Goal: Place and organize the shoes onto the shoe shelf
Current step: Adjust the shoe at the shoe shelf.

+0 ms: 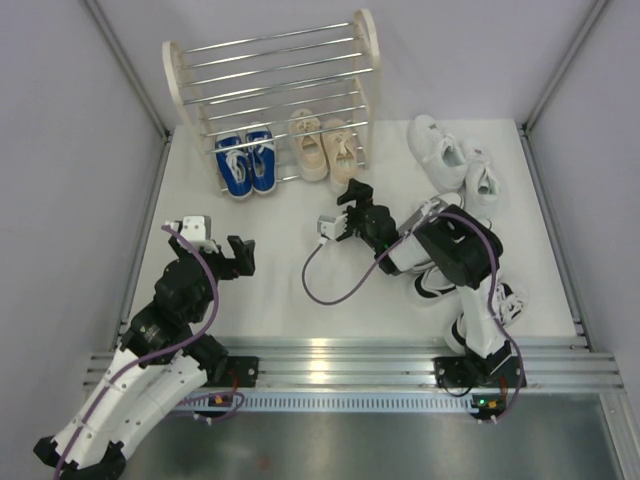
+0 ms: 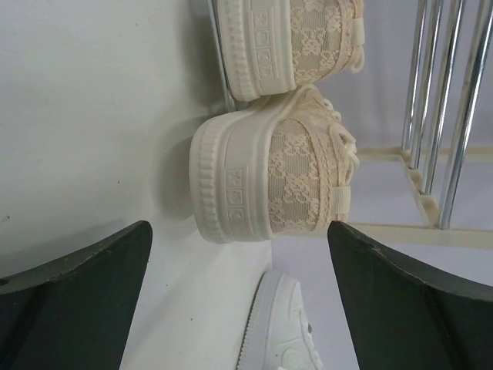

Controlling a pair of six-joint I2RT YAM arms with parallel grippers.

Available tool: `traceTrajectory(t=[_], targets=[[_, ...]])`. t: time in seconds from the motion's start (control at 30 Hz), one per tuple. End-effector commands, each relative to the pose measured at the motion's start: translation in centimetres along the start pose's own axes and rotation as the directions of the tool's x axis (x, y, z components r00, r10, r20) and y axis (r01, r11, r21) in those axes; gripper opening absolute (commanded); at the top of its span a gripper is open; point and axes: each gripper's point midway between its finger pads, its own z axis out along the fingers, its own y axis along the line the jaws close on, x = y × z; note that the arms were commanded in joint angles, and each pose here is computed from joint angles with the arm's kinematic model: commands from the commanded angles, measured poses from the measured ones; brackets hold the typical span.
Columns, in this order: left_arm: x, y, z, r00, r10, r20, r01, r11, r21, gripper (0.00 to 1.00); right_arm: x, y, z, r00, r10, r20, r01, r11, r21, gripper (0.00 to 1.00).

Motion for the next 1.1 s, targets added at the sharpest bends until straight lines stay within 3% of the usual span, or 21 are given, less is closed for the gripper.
traceTrajectory(t=[0.0, 0.27, 0.73, 0.9, 0.97, 1.07], targets=[[-0.3, -0.1, 0.1, 1.000, 0.006, 0.016, -0.006, 1.000, 0.003, 0.98, -1.2, -2.8, 1.4, 1.000, 0.006, 0.026, -0.009, 0.992, 0.129, 0.97], [-0.2, 0.0, 0.2, 1.000, 0.005, 0.014, -0.005, 1.000, -0.001, 0.98, -0.9, -1.5, 2.4, 0.999, -0.016, 0.034, 0.011, 0.991, 0.137, 0.83], [-0.3, 0.0, 0.1, 1.000, 0.004, 0.017, -0.004, 1.000, -0.002, 0.98, 0.3, -0.6, 3.1, 1.000, 0.010, 0.007, -0.011, 0.992, 0.127, 0.45], [-0.4, 0.1, 0.1, 1.000, 0.003, 0.019, -0.003, 1.000, -0.004, 0.98, 0.3, -1.0, 3.0, 1.000, -0.012, 0.014, 0.010, 0.987, 0.159, 0.28], [-0.3, 0.1, 0.1, 1.000, 0.003, 0.019, -0.003, 1.000, -0.004, 0.98, 0.3, -1.3, 2.8, 1.000, -0.014, 0.015, 0.011, 0.984, 0.176, 0.27], [-0.4, 0.1, 0.1, 1.000, 0.003, 0.020, -0.003, 1.000, -0.004, 0.98, 0.3, -1.9, 2.4, 1.000, -0.019, 0.019, 0.015, 0.978, 0.208, 0.54]])
